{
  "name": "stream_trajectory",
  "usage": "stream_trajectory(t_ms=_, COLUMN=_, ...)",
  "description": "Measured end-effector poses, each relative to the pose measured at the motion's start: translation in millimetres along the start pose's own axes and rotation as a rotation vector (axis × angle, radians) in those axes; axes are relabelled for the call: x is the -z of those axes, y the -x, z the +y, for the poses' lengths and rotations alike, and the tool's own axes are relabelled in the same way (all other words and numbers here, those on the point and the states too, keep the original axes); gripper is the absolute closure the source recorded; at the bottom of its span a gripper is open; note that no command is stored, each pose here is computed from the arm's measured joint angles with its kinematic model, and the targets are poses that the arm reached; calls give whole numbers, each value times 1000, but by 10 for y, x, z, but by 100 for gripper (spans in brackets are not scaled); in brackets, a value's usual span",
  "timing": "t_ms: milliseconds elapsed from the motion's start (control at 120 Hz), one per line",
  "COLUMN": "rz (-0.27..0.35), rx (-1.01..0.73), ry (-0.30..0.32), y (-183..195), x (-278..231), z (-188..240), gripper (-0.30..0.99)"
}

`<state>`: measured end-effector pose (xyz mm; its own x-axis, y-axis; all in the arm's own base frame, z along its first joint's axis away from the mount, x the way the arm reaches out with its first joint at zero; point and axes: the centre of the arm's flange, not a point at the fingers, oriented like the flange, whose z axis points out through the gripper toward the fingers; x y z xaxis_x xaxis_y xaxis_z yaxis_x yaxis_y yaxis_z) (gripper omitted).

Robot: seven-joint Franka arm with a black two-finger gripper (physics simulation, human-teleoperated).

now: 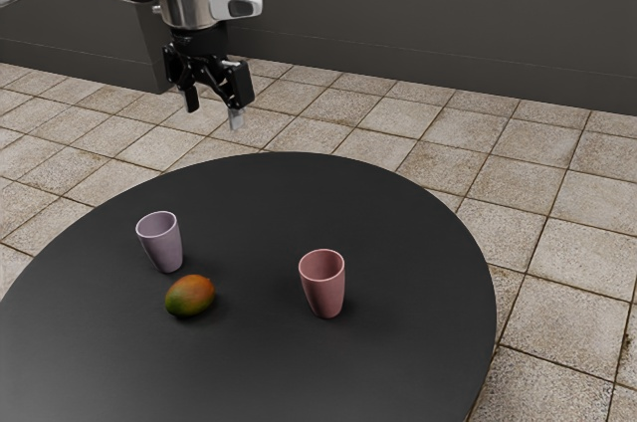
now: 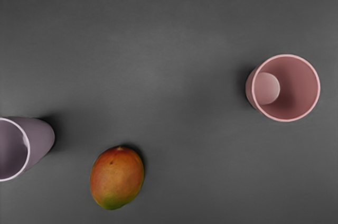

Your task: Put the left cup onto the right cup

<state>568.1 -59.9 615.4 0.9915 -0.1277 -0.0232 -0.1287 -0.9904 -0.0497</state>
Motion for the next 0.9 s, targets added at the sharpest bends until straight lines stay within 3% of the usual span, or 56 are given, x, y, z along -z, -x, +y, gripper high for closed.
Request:
stream_trajectory(t_ms=242, rz=-11, rx=4, ry=10, y=-18, x=-128, z=-14, gripper=0)
stream_trajectory(t_ms=575, rz=-56, rx=53, ry=29, y=-13, x=-703, z=-262, gripper=1)
stream_trajectory(t_ms=900, rz=-90, rx=143, ry=32, y=59, x=-1203, z=-711, gripper=17)
